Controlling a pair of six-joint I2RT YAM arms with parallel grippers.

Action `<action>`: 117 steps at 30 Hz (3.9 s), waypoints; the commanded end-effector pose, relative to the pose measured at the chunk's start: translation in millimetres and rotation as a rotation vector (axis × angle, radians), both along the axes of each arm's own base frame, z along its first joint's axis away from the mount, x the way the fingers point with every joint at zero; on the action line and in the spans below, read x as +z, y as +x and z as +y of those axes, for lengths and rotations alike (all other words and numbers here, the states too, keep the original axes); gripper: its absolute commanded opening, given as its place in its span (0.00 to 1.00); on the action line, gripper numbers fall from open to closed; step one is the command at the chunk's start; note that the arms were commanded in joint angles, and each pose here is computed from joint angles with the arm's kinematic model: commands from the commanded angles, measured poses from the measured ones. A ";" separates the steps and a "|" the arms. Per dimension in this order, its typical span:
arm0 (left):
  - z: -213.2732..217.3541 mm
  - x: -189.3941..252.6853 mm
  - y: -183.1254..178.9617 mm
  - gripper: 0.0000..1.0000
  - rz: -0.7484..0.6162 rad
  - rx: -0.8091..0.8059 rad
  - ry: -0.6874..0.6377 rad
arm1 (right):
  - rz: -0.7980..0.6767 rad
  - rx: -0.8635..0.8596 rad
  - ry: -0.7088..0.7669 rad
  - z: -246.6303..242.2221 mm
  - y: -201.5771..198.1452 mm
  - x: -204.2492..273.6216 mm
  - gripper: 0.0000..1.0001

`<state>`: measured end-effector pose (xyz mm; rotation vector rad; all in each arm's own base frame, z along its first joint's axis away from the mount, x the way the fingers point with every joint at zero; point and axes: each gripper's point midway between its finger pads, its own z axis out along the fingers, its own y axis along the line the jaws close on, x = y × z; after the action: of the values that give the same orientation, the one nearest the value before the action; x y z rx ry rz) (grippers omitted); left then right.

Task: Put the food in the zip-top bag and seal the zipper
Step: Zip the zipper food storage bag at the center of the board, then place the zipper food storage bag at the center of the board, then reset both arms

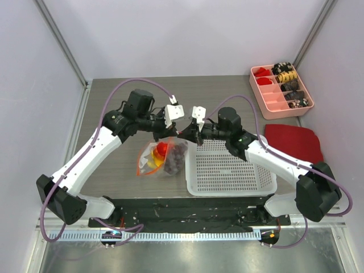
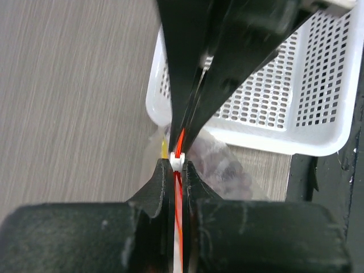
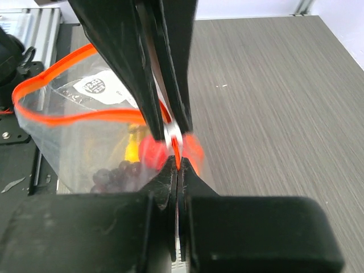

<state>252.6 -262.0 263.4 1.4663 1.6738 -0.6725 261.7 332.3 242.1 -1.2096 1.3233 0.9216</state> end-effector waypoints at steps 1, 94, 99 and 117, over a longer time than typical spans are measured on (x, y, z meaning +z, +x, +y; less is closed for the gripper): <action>42.8 -17.8 -0.8 0.00 0.115 0.138 0.060 | -0.091 -0.092 0.089 -3.9 27.4 45.4 0.01; 8.2 -52.5 266.3 0.00 -0.245 0.308 0.131 | 0.088 -0.804 0.074 -151.1 126.3 44.0 1.00; -15.5 -106.7 212.7 0.00 -0.115 0.234 0.172 | 0.100 -0.835 0.008 -168.7 109.7 35.7 1.00; 24.1 7.9 140.8 1.00 0.093 0.411 0.030 | 0.251 -0.889 -0.001 -201.9 67.0 55.2 1.00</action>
<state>414.7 -253.2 183.3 1.2173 2.0551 -0.4267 336.2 130.9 255.3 -0.4459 1.8948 0.3749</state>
